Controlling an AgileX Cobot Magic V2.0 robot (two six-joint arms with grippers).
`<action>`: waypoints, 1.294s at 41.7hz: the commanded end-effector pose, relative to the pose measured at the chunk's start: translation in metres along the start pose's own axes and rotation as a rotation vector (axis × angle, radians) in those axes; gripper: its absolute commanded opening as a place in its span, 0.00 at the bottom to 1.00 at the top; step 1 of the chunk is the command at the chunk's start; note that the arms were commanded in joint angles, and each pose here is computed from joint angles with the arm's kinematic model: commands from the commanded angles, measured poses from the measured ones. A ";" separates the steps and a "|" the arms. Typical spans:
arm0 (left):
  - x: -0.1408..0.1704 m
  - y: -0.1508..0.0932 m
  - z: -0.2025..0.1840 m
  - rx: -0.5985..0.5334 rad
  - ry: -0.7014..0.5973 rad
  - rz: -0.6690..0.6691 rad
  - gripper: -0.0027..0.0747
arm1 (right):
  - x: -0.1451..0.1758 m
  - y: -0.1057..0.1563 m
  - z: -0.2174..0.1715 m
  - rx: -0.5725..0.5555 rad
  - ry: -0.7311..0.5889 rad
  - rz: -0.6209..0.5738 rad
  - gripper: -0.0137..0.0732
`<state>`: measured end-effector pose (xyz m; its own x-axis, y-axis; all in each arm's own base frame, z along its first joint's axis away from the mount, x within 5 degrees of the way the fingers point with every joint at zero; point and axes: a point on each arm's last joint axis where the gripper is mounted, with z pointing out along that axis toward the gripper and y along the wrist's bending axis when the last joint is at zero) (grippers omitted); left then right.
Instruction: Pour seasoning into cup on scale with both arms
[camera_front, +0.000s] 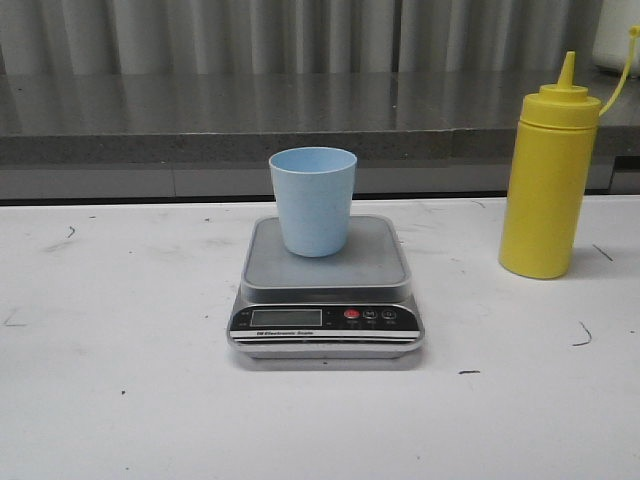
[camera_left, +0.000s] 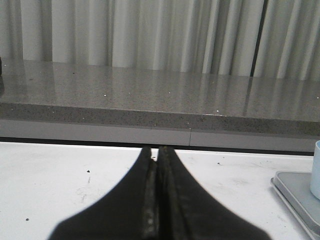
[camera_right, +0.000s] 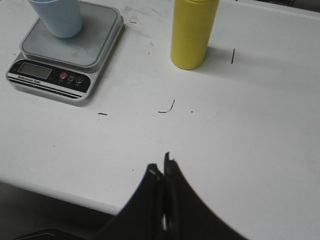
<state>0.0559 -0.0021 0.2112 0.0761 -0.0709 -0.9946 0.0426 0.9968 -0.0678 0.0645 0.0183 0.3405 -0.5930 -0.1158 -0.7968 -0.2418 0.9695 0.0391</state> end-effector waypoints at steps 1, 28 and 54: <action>0.000 0.000 -0.001 0.011 -0.079 -0.009 0.01 | -0.011 0.000 -0.004 0.005 -0.072 -0.014 0.08; 0.000 0.000 -0.001 0.011 -0.079 -0.009 0.01 | 0.010 -0.010 0.004 0.114 -0.251 -0.004 0.08; 0.000 0.000 -0.001 0.011 -0.079 -0.009 0.01 | 0.113 -0.020 0.068 0.240 -0.749 0.013 0.08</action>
<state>0.0559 -0.0021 0.2112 0.0762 -0.0693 -0.9947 0.0425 0.9969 -0.0662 0.0569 0.0014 0.1956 -0.0329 0.0027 -0.9995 -0.0245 0.9997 0.0035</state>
